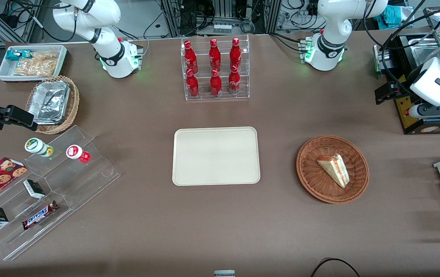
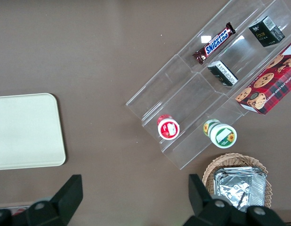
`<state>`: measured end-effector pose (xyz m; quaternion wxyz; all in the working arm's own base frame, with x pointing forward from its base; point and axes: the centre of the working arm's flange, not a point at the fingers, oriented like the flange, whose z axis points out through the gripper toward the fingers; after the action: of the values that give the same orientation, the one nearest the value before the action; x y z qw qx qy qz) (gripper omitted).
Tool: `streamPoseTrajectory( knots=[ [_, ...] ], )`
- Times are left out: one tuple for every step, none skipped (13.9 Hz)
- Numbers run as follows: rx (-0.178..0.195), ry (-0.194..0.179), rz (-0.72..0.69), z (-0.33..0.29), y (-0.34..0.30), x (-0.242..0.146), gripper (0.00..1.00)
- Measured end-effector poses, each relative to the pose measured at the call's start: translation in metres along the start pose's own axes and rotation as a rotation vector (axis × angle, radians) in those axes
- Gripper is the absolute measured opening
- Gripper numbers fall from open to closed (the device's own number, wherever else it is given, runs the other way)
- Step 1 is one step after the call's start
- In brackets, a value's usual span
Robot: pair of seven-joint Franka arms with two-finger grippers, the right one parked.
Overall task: Place sandwich from basket to tray
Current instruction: 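Move the left gripper down over the wrapped sandwich in the wicker basket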
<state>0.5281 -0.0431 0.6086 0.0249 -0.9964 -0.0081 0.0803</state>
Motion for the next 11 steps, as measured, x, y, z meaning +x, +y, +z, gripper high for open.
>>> streamPoseTrajectory(
  knots=[
    [0.0,0.0,-0.001,0.0,0.0,0.0,1.0],
    [0.0,0.0,-0.001,0.0,0.0,0.0,1.0],
    [0.0,-0.001,-0.001,0.0,-0.001,0.0,1.0],
    [0.0,-0.002,-0.001,0.001,-0.001,0.0,1.0],
    [0.0,-0.006,-0.002,0.002,-0.001,0.0,1.0],
    [0.0,-0.01,-0.003,0.004,-0.001,0.001,1.0],
    [0.0,-0.017,-0.007,0.007,-0.004,0.003,1.0],
    [-0.001,-0.029,-0.016,0.013,-0.008,0.007,1.0],
    [-0.002,-0.049,-0.026,0.022,-0.014,0.012,1.0],
    [-0.003,-0.073,-0.032,0.035,-0.017,0.018,1.0],
    [-0.003,-0.094,-0.033,0.05,-0.018,0.025,1.0]
  ],
)
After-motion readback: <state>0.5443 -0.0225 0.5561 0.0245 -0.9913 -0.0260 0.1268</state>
